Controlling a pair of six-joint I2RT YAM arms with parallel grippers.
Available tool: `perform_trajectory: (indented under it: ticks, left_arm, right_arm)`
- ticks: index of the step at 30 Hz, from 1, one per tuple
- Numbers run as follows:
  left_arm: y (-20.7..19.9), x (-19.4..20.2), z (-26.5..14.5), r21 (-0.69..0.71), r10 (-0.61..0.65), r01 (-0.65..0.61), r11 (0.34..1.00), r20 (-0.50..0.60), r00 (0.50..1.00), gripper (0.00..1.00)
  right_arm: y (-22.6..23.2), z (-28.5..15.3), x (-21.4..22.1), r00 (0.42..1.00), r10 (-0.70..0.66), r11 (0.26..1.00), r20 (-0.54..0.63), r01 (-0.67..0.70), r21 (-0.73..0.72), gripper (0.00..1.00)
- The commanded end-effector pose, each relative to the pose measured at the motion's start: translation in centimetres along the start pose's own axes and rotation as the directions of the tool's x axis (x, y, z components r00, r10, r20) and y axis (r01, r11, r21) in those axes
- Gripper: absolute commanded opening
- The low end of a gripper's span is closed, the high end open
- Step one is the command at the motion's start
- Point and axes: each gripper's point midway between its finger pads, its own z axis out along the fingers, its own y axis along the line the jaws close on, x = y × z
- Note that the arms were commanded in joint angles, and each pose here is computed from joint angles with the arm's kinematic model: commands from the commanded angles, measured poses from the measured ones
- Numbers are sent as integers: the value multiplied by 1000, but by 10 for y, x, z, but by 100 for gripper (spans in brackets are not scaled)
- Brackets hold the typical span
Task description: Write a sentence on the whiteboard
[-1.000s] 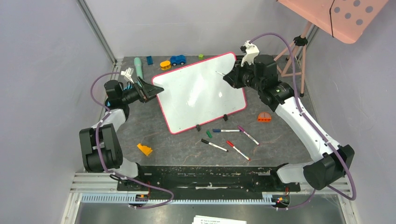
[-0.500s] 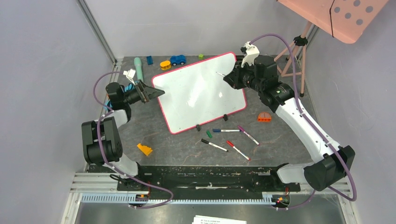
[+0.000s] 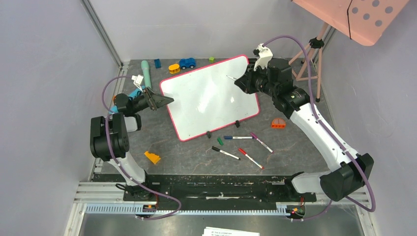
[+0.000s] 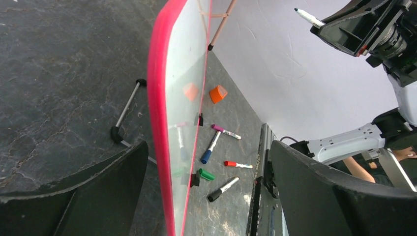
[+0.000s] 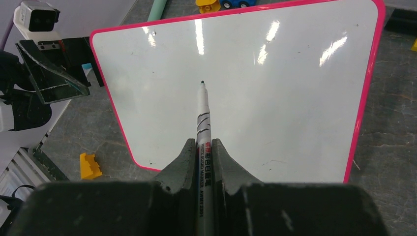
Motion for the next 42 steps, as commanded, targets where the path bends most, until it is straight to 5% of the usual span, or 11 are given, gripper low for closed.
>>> perform_trajectory:
  ticks: [1,7,11,14,20,27,42]
  left_arm:
    - [-7,6,-1,39,25,-24,999,-15,1000,100]
    - [-2,10,-1,23,16,-16,1000,-1,1000,97]
    - [8,7,-2,-56,-9,13,998,74,997,70]
    - [21,11,-4,-141,-87,97,985,79,993,66]
    - [21,18,-11,-242,-35,42,969,31,999,81]
    - [15,25,-2,-143,-23,15,990,-55,998,92]
    - [3,23,2,-36,28,-29,999,-31,999,85]
  right_arm:
    - [7,0,-18,998,-25,1000,57,26,-16,0]
    - [6,4,-21,999,-25,1000,45,25,-7,0]
    - [4,6,-20,999,-33,999,32,33,-2,0]
    - [3,9,-16,999,-31,1000,21,31,-1,0]
    - [5,13,-18,1000,-24,1000,16,24,-8,0]
    - [5,17,-22,999,-28,1000,17,28,-8,0]
    - [4,19,-22,999,-34,999,16,34,0,0]
